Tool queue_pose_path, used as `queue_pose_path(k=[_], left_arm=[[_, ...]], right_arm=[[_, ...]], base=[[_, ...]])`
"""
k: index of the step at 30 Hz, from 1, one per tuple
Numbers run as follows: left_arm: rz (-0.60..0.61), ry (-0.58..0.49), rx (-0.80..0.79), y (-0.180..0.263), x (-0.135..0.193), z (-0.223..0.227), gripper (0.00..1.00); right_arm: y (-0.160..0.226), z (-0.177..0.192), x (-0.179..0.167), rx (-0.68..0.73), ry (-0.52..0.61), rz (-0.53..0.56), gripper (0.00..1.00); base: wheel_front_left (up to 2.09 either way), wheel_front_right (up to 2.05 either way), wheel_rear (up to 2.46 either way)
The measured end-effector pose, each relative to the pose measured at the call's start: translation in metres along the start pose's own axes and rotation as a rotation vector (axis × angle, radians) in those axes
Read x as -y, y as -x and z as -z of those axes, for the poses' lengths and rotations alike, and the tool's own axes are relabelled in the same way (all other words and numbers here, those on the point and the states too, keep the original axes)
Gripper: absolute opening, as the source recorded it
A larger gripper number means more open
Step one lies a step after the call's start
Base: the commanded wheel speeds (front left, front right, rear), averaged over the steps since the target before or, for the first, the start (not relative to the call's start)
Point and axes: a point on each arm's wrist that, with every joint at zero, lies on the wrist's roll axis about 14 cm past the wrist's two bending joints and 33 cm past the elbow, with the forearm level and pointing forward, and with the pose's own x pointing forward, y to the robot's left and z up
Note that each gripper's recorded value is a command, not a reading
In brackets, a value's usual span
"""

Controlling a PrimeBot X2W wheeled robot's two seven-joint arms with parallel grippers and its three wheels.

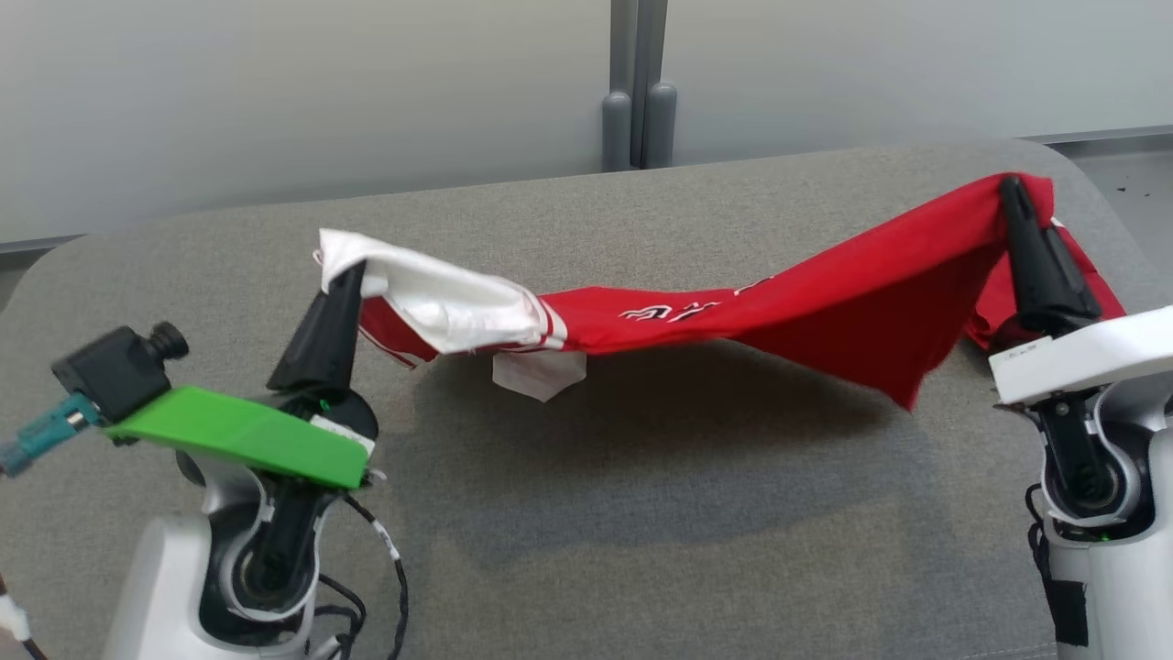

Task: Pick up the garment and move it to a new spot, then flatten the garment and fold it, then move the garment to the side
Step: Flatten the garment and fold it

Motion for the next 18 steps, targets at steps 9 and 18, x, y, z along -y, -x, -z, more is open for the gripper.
queue_pose_path(k=[9,18], left_arm=[[0.126,-0.06,0.073,-0.024,0.054,-0.079,0.0],[0.288,-0.095,0.13,-0.022,0.122,-0.128,0.0]], right_arm=[[-0.001,-0.095,-0.027,0.2,0.099,-0.053,0.0],[0.008,-0.144,-0.057,0.299,0.16,-0.116,0.0]], base=[[0.0,0.0,0.0],[0.0,0.0,0.0]])
